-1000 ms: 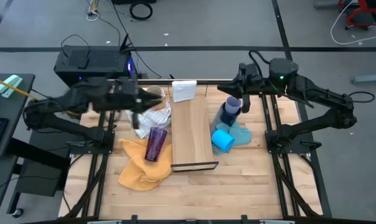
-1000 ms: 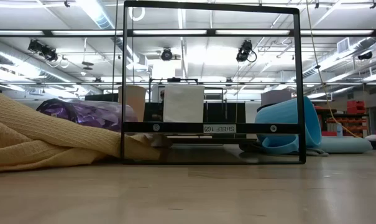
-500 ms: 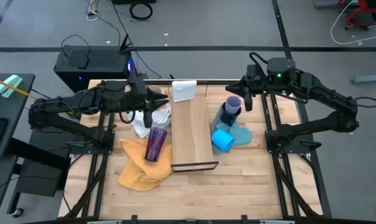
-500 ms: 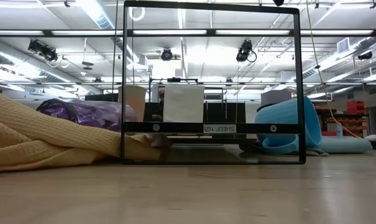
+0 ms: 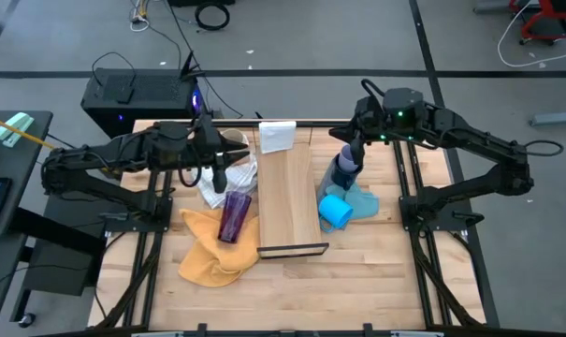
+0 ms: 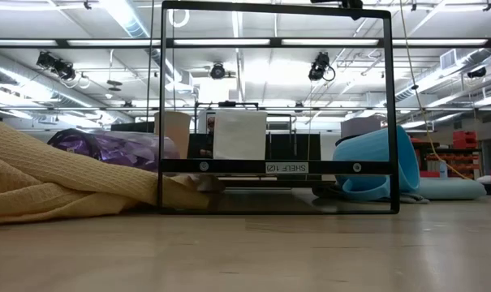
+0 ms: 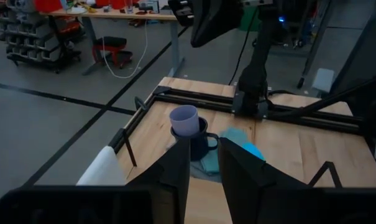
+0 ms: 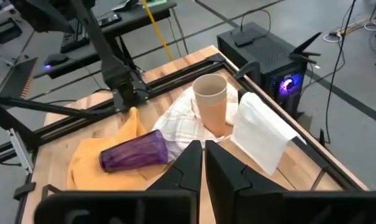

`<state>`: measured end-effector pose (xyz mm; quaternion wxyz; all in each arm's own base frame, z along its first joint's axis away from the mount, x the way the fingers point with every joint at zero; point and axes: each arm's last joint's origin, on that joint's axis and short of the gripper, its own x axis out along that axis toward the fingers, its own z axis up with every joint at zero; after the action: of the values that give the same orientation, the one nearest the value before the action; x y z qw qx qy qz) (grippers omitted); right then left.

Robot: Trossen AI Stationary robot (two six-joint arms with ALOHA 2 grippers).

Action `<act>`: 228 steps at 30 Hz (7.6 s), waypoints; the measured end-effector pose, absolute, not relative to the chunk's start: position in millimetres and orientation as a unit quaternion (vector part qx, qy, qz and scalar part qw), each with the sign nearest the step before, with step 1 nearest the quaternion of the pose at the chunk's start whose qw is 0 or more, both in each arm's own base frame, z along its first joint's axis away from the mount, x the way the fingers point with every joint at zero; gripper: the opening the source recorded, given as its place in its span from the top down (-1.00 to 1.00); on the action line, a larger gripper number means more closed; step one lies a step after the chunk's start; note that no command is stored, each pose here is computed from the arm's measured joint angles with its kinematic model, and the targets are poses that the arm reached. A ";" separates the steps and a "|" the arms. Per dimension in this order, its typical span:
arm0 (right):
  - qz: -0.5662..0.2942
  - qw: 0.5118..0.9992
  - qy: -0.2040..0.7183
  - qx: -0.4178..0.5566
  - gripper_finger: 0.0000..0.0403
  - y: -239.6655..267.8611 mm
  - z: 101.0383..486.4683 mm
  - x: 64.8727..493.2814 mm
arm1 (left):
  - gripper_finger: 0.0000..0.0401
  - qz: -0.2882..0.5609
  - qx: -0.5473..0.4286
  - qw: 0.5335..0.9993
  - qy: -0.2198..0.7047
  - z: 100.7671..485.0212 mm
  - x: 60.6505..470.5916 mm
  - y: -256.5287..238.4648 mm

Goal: Stack small to large cups/mugs on shelf
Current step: Put the violet cup on the shelf

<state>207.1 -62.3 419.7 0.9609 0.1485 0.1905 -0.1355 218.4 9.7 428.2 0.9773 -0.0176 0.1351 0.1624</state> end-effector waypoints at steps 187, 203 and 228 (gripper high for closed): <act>-0.053 0.985 0.109 0.126 0.92 -26.0 441.8 202.8 | 0.12 -0.029 -0.156 0.761 0.629 259.7 288.1 86.5; -0.055 0.983 0.108 0.139 0.93 -26.0 441.8 203.0 | 0.14 -0.007 -0.108 0.723 0.682 219.1 314.8 73.2; -0.055 0.982 0.108 0.144 0.93 -26.0 441.7 203.0 | 0.43 -0.081 -0.108 0.663 0.736 201.7 312.3 60.0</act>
<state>203.0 -26.0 441.7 0.9821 0.1437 0.1084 -0.0554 312.3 60.0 201.7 0.6634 -0.1080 0.7360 -0.0805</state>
